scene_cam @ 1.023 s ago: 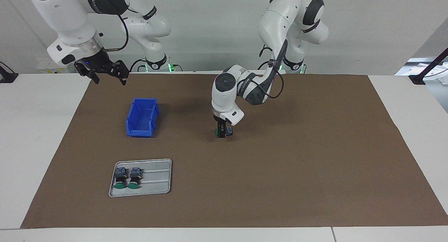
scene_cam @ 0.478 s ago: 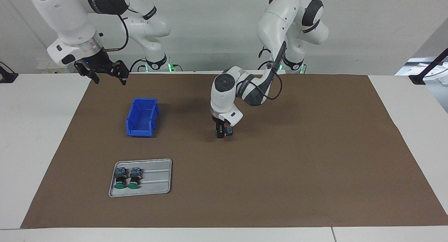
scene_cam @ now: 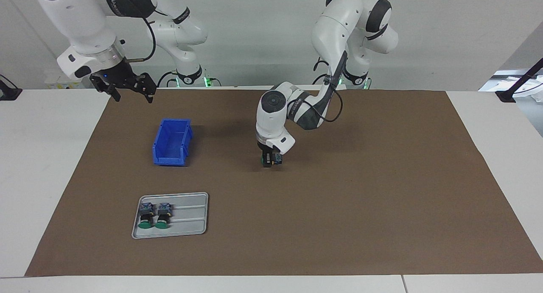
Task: Place and press button with both arms
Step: 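Move the left gripper down beside the green-capped part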
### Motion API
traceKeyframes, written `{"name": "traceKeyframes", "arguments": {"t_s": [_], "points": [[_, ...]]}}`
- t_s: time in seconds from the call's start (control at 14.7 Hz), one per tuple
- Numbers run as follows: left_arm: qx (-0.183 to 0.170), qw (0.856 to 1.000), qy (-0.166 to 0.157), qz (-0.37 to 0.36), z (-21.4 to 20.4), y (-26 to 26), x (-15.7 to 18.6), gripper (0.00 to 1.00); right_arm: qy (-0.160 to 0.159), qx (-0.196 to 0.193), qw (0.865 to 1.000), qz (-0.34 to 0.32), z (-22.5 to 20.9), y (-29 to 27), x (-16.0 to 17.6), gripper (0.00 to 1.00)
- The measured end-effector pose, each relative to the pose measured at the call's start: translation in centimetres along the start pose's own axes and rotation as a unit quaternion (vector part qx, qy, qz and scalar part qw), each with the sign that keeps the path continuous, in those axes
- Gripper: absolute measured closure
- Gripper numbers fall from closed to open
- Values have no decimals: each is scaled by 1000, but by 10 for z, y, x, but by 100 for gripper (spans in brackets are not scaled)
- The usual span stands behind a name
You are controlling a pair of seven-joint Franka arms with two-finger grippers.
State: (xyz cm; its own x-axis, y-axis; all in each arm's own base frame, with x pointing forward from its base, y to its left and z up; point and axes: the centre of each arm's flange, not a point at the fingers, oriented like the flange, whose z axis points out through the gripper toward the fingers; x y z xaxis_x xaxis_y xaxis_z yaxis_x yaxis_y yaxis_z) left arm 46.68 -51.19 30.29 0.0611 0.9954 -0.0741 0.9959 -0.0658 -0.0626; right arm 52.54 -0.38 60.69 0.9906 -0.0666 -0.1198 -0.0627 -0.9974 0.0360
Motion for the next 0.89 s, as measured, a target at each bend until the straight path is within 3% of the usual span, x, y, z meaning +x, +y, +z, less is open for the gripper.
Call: {"name": "traceKeyframes", "arguments": {"t_s": [0.07,0.2,0.27,0.89], "points": [[0,1000,0,0,0,0,0,54,0,0,1000,0,0,0,0,0],[0,1000,0,0,0,0,0,58,0,0,1000,0,0,0,0,0],[0,1000,0,1,0,0,0,67,0,0,1000,0,0,0,0,0],[-22,999,5,26,-26,9,7,68,0,0,1000,0,0,0,0,0]]}}
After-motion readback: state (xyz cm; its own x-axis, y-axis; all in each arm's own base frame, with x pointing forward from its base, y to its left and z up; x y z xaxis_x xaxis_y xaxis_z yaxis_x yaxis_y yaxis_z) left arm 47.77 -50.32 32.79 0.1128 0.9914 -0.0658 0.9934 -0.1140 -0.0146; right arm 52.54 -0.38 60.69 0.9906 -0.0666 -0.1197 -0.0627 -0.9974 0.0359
